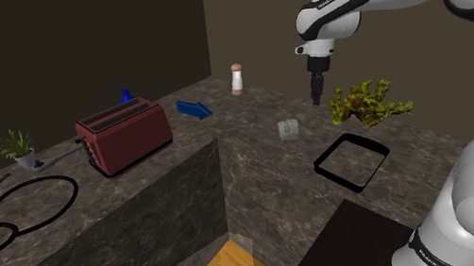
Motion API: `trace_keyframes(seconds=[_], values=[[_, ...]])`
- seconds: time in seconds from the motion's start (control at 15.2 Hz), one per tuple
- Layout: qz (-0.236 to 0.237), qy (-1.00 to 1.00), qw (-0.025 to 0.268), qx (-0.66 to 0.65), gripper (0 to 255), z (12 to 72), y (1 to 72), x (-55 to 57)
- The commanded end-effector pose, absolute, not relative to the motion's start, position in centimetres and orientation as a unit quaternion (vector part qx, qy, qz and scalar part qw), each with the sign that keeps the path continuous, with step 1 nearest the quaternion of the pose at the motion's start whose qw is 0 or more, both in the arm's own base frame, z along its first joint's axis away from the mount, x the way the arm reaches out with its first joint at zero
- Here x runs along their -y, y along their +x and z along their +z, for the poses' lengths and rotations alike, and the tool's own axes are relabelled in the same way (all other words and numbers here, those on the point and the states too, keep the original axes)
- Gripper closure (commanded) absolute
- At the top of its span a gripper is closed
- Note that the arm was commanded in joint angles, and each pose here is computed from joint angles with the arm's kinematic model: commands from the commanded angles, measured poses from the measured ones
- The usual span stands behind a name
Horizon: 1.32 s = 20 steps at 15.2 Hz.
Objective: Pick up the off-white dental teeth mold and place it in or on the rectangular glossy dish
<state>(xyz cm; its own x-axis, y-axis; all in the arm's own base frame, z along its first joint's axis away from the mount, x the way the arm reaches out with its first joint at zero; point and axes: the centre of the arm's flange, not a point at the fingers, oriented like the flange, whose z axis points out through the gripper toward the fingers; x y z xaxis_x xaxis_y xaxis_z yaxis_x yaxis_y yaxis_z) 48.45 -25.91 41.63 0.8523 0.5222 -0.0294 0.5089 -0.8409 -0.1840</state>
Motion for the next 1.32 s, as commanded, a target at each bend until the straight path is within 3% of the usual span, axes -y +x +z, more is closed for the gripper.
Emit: trace_keyframes(seconds=[0.0,0.79,1.25], values=[[0.038,-0.950,0.093,0.294,0,40.1,50.5,27.4],[0.037,-0.893,0.138,0.426,0,30.6,63.2,33.3],[0.037,-0.893,0.138,0.426,0,27.5,62.6,32.6]])
